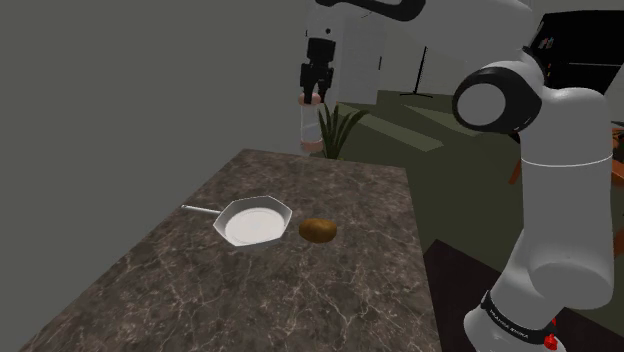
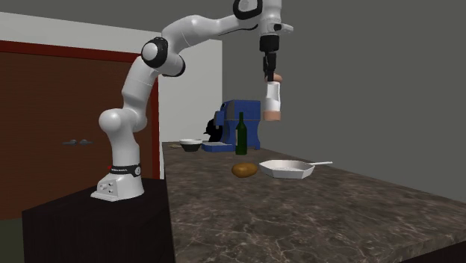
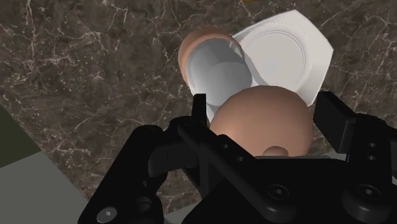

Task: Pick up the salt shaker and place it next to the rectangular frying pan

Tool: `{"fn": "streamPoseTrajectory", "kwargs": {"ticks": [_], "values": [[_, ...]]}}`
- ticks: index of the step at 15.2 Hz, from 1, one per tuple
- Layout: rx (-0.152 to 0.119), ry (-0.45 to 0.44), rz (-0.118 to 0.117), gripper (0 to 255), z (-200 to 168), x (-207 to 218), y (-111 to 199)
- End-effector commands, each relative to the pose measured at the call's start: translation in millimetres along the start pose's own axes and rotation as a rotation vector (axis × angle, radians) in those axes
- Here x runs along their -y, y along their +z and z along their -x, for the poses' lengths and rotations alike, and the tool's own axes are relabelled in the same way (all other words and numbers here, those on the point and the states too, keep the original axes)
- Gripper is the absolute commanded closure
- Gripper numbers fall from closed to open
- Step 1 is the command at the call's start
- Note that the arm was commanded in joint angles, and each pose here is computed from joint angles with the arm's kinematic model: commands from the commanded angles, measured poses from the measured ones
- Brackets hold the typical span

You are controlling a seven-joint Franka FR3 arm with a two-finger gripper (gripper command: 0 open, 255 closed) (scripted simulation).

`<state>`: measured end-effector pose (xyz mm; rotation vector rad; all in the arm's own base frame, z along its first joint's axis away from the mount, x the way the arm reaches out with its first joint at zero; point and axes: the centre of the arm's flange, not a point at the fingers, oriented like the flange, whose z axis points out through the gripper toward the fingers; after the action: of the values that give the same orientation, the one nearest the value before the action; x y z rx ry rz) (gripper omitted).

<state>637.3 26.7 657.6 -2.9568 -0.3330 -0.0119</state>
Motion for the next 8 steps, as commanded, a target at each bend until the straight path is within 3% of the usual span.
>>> {"fn": "streamPoseTrajectory", "kwargs": {"ticks": [1,8], "values": [[-0.001,0.001,0.0,255,-11,17,3],[-0.001,0.001,0.0,255,-10,11,40]]}}
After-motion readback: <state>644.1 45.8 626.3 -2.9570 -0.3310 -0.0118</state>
